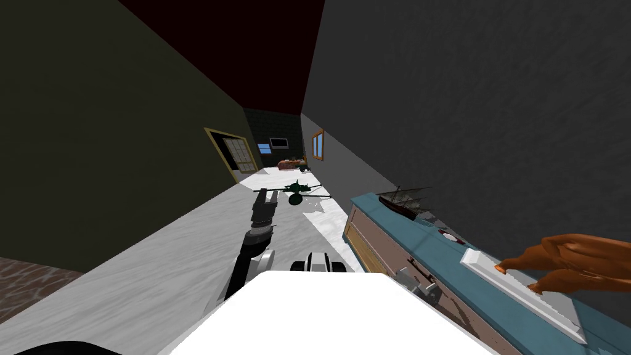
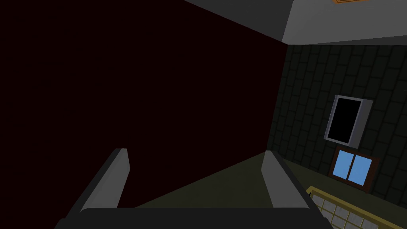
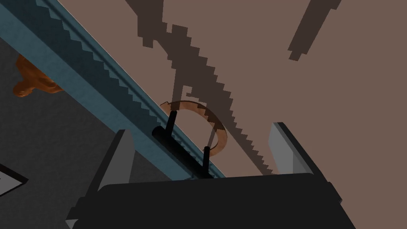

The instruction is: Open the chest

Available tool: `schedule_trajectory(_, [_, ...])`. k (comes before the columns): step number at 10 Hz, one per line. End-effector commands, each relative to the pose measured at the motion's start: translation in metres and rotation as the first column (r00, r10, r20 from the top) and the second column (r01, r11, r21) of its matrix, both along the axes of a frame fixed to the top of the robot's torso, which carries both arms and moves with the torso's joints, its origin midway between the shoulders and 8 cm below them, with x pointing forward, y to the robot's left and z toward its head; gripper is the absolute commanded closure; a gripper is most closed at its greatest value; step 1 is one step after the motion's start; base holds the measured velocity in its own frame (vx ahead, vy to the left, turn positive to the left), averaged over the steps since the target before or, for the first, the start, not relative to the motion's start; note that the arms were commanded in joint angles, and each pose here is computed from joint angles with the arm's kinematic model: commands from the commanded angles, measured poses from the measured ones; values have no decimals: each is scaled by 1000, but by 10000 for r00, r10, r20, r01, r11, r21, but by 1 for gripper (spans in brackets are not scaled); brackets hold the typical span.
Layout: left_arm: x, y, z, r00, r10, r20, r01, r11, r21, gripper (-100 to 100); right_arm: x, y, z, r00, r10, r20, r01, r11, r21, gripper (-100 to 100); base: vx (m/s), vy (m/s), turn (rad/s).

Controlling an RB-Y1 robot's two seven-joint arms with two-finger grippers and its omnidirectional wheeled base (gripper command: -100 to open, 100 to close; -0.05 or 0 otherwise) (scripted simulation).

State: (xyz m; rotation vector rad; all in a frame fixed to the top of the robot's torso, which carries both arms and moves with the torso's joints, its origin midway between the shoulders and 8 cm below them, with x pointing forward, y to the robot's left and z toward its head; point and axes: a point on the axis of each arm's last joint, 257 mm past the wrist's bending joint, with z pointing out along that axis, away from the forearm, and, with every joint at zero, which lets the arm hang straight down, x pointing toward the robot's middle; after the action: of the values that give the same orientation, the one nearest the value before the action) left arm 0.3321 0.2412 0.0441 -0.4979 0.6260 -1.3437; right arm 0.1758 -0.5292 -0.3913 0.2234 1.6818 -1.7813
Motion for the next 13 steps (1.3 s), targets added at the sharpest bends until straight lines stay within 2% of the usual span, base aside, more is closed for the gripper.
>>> schedule_trajectory(1, [0,0,0,10000,0,0,0,10000,0,0,5,-6,2,10000,-6,-19,6,10000,-9,-100,-16,-5,2])
schedule_trajectory(2, [0,0,0,10000,0,0,0,10000,0,0,15,-13,6,10000,-2,-27,2,10000,7,100,-21,-7,0])
schedule_trajectory(3, [0,0,0,10000,0,0,0,10000,0,0,-2,4,0,10000,5,-30,-5,10000,-2,100,12,-11,-28])
schedule_trajectory(4, [0,0,0,10000,0,1,0,10000,-1,0,-6,9,-2,10000,10,-29,-10,10000,-4,100,37,15,-15])
schedule_trajectory(5, [0,0,0,10000,0,0,0,10000,-1,0,-3,-1,5,10000,-50,18,51,9998,-201,100,6,19,-25])
schedule_trajectory(10, [0,0,0,10000,-2,2,2,10000,-4,0,18,-4,5,9999,83,-143,-83,10000,3,100,-80,161,-11])
schedule_trajectory(11, [0,0,0,10000,-2,2,2,10000,-4,0,13,-8,11,10000,-34,-67,33,9997,-239,100,-51,112,-13])
schedule_trajectory(13, [0,0,0,10000,1,-1,-1,10000,0,0,-8,3,7,9998,135,-127,-138,9996,-242,100,50,31,-30])
